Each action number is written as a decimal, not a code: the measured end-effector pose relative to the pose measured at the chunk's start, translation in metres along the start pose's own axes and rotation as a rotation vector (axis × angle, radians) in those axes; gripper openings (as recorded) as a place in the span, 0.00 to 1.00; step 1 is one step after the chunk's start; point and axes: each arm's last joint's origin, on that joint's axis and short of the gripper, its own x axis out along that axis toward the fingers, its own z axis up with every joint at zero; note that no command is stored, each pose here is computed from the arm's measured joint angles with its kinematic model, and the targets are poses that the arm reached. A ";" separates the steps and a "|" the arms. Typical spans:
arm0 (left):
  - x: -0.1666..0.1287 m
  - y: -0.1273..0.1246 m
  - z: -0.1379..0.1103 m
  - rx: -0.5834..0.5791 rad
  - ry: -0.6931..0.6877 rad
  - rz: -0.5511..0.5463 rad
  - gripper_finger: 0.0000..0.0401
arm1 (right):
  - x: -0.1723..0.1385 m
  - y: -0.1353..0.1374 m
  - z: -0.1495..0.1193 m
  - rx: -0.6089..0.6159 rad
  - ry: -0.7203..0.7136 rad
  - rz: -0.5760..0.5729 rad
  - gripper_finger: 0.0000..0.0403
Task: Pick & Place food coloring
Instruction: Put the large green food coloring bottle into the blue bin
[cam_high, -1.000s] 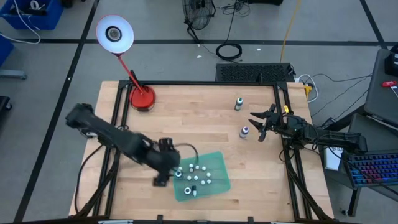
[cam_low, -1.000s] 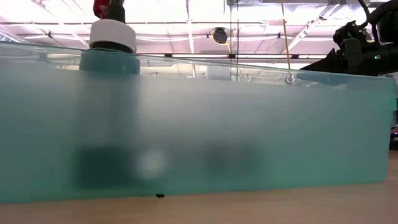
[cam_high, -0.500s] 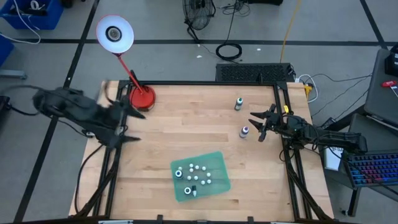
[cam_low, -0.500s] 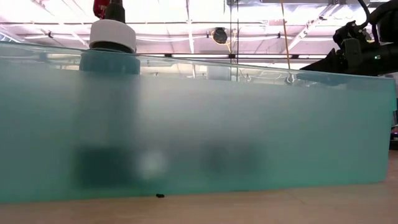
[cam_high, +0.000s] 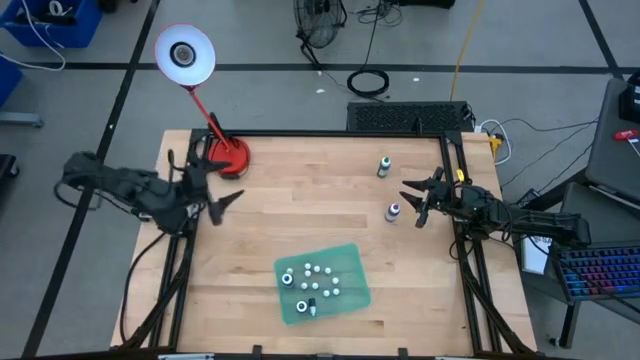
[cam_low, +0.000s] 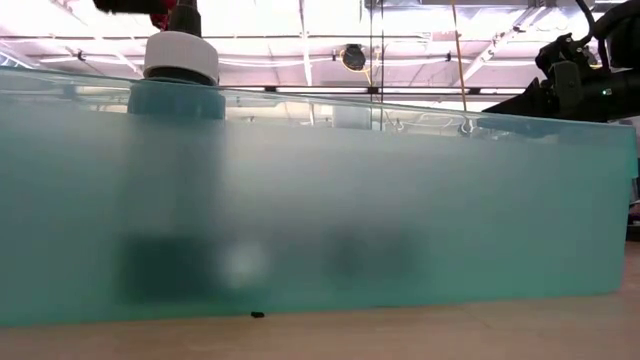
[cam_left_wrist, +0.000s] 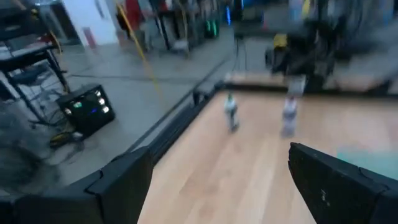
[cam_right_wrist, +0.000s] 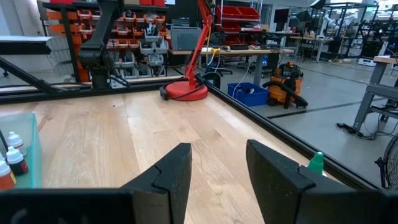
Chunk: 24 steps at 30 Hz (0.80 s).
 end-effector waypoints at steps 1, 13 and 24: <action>0.004 -0.004 -0.006 -0.045 -0.043 -0.002 0.91 | 0.000 0.000 0.000 0.000 0.000 0.000 0.35; -0.046 0.040 -0.011 -0.136 -0.564 -0.439 0.91 | 0.000 0.000 0.000 0.000 0.000 0.000 0.35; -0.061 0.057 -0.040 -0.154 -0.630 -0.423 0.91 | 0.000 0.000 -0.001 -0.003 0.011 0.000 0.35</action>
